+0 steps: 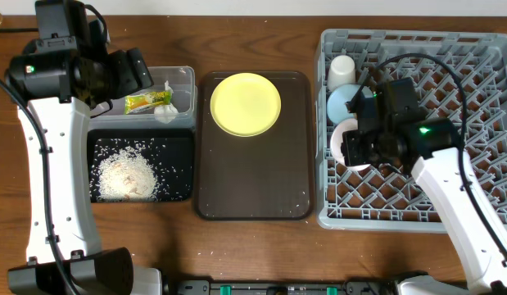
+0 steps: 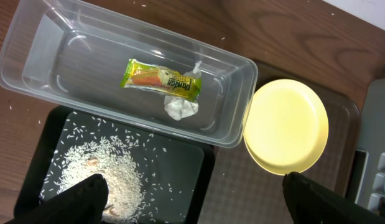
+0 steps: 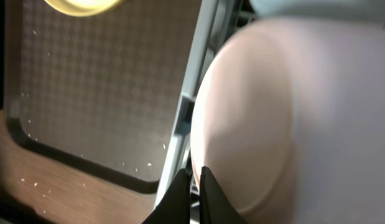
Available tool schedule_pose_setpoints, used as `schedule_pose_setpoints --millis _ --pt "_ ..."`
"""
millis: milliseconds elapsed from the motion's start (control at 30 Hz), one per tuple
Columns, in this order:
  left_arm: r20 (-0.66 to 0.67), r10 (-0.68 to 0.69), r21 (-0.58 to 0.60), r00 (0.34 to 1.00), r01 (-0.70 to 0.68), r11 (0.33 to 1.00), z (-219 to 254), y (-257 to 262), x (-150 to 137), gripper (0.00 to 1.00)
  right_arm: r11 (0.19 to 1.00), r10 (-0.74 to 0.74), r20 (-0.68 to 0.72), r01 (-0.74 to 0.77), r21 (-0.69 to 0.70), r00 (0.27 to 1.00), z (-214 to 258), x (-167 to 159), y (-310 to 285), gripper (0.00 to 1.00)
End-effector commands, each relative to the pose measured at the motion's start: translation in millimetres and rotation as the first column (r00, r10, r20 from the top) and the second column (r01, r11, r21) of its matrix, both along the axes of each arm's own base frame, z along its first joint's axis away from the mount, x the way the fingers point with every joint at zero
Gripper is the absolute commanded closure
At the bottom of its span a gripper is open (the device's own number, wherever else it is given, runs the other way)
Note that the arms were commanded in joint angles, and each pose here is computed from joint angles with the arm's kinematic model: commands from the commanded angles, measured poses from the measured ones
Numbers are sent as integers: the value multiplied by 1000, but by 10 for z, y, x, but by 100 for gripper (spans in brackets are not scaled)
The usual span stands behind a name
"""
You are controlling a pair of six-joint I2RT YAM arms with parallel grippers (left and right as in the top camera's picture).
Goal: Sort waste into correct bins and load items into the dishwasher rack
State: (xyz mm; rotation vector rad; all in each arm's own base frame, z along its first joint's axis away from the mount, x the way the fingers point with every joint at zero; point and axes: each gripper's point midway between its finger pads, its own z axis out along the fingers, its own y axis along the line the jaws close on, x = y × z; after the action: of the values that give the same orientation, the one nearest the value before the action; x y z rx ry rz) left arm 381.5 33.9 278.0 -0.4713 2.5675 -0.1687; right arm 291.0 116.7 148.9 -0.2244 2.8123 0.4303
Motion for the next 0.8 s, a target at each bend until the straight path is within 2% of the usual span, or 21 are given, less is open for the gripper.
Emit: schedule_pose_setpoints --millis 0,67,133,333,467,633,767 --pt "10 21 5 1000 -21 1000 46 37 1 7 999 -4 -26 3 -34 1000 -53 -82 34 95" --pt "11 21 5 1000 -21 1000 47 38 2 7 996 -22 -30 19 -90 999 -86 -106 -37 96" --pt "10 21 5 1000 -21 1000 46 37 1 7 977 -104 -32 96 -193 994 -135 -128 -222 96" --pt "10 21 5 1000 -21 1000 46 37 1 7 875 -287 9 266 -404 958 -177 -196 -701 95" --pt "10 21 6 1000 -21 1000 46 38 1 7 877 -290 33 279 -390 957 -153 -139 -688 94" --pt "10 21 5 1000 -21 1000 46 37 1 7 934 -204 51 210 -291 978 -46 -22 -471 90" --pt "10 21 5 1000 -21 1000 46 37 1 7 933 -196 106 219 -287 975 46 75 -481 88"
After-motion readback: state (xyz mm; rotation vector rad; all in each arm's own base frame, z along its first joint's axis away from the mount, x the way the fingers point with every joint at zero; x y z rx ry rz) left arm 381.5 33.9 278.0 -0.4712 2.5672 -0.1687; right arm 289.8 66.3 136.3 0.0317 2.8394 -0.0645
